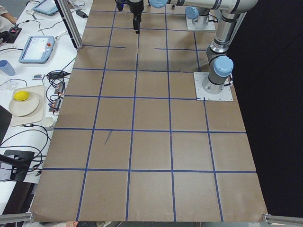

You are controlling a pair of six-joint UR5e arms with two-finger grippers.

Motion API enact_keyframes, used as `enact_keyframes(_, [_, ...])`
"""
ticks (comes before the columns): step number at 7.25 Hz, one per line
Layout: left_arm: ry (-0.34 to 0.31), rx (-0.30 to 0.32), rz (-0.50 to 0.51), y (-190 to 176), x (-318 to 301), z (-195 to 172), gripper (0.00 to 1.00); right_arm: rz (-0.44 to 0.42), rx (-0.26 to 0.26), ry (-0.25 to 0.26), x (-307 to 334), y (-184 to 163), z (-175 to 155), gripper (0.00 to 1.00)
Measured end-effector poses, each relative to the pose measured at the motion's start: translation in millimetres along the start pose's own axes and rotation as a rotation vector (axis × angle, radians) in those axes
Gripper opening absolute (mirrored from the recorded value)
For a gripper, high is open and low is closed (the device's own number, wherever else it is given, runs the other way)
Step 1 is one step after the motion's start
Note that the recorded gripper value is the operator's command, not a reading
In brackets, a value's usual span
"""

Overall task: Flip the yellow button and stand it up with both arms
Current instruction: 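Open the right gripper and lift it away from the standing button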

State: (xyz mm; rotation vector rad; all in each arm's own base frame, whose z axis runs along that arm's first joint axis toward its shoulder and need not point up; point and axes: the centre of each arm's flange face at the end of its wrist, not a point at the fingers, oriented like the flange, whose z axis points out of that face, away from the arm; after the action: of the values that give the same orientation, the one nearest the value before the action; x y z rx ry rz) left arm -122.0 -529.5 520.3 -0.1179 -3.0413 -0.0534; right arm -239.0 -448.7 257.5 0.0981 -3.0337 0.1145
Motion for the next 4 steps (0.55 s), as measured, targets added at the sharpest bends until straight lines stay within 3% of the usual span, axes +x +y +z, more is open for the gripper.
enact_keyframes(4, [0.000,-0.002,-0.001,0,-1,1,0.99,0.193,-0.042,-0.074,-84,14,-127,1.00])
